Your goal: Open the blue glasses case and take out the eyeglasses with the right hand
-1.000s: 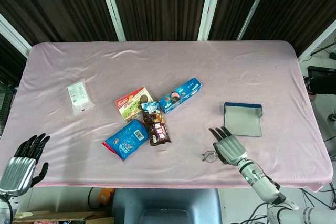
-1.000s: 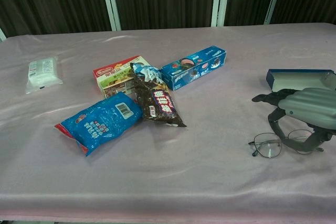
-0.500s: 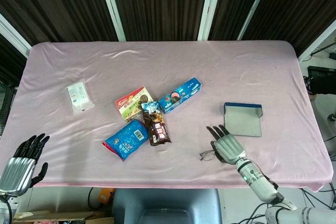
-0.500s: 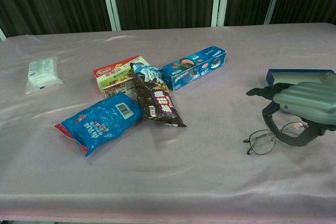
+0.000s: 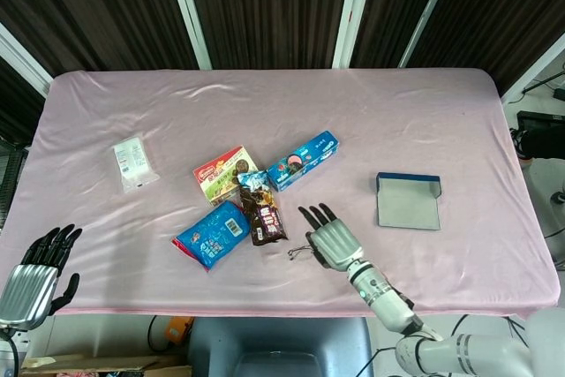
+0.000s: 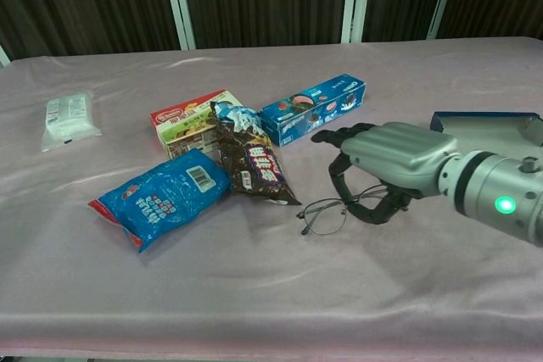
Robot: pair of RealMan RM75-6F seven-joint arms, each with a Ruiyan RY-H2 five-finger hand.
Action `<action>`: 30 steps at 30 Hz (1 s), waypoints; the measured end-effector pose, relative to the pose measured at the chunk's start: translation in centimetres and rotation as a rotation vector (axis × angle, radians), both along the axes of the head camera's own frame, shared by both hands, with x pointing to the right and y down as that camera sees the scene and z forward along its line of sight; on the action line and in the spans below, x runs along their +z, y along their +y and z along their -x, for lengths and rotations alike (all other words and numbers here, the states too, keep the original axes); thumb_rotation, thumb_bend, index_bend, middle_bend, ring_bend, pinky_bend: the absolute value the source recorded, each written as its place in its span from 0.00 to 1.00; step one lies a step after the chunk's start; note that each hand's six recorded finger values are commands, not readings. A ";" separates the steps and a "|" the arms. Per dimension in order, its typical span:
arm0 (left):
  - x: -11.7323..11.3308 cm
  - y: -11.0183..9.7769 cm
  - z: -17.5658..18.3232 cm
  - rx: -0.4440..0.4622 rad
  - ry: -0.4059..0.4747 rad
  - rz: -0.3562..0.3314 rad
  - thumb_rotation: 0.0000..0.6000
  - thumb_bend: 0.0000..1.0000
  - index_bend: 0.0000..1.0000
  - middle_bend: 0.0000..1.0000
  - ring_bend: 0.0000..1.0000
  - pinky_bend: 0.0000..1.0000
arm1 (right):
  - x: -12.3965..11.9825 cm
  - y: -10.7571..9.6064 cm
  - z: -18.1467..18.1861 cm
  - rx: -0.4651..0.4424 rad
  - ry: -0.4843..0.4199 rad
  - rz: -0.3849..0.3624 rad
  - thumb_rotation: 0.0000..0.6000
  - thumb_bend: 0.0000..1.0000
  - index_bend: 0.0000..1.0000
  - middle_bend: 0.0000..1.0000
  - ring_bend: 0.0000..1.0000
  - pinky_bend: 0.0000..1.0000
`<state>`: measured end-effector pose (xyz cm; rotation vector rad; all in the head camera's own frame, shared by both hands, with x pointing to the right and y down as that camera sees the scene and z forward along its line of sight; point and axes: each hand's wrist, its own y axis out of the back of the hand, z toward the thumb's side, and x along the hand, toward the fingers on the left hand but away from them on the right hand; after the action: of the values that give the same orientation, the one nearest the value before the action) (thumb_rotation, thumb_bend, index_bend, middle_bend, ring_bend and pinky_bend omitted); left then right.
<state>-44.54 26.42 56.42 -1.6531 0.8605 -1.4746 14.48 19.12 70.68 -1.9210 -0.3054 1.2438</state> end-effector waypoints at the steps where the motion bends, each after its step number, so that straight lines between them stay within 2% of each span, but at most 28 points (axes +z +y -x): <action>1: 0.0 0.0 0.0 0.000 0.000 0.000 1.00 0.46 0.00 0.05 0.05 0.16 | 0.2 0.2 0.7 -0.001 -0.004 0.005 1.00 0.65 0.72 0.09 0.00 0.00; 5: 0.0 0.1 0.0 0.003 0.001 0.004 1.00 0.46 0.00 0.05 0.05 0.16 | 1.1 1.0 3.9 -0.006 -0.019 0.029 1.00 0.65 0.71 0.09 0.00 0.00; 7: 0.0 0.1 0.0 0.005 0.002 0.005 1.00 0.46 0.00 0.05 0.05 0.16 | 1.4 1.3 4.9 -0.015 -0.018 0.032 1.00 0.65 0.67 0.09 0.00 0.00; 9: -0.1 0.1 0.1 0.004 0.002 0.003 1.00 0.46 0.00 0.05 0.05 0.16 | 1.6 1.4 5.4 -0.028 -0.008 0.021 1.00 0.65 0.59 0.08 0.00 0.00; 11: -0.2 0.1 0.2 0.002 0.003 0.001 1.00 0.46 0.00 0.05 0.05 0.16 | 1.6 1.4 5.3 -0.035 -0.001 0.006 1.00 0.65 0.45 0.05 0.00 0.00; 13: -0.2 0.1 0.2 0.001 0.002 0.000 1.00 0.46 0.00 0.05 0.05 0.16 | 1.5 1.3 5.2 -0.039 0.001 -0.009 1.00 0.64 0.35 0.03 0.00 0.00; 16: -0.1 0.2 0.1 0.005 0.002 0.003 1.00 0.46 0.00 0.05 0.05 0.16 | 1.3 1.1 4.6 -0.036 0.013 -0.021 1.00 0.57 0.28 0.01 0.00 0.00; 19: -0.1 0.2 0.0 0.011 0.000 0.005 1.00 0.46 0.00 0.05 0.05 0.16 | 0.9 1.1 4.3 -0.033 0.011 -0.016 1.00 0.55 0.26 0.01 0.00 0.00; 22: -0.1 0.3 -0.1 0.010 0.000 0.003 1.00 0.46 0.00 0.05 0.05 0.16 | 0.0 0.9 3.9 -0.031 -0.004 -0.021 1.00 0.55 0.26 0.01 0.00 0.00; 25: -0.1 0.2 0.0 0.006 0.000 0.001 1.00 0.46 0.00 0.05 0.05 0.16 | -1.6 0.6 3.1 -0.030 -0.029 -0.051 1.00 0.49 0.24 0.01 0.00 0.00; 30: -0.3 0.2 0.2 -0.002 0.002 -0.003 1.00 0.46 0.00 0.05 0.05 0.16 | -5.1 -0.3 -1.6 -0.005 -0.021 -0.154 1.00 0.43 0.17 0.00 0.00 0.00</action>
<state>-44.75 26.60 56.12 -1.6522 0.8660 -1.4724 16.06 18.82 65.56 -1.8031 -0.3953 1.1634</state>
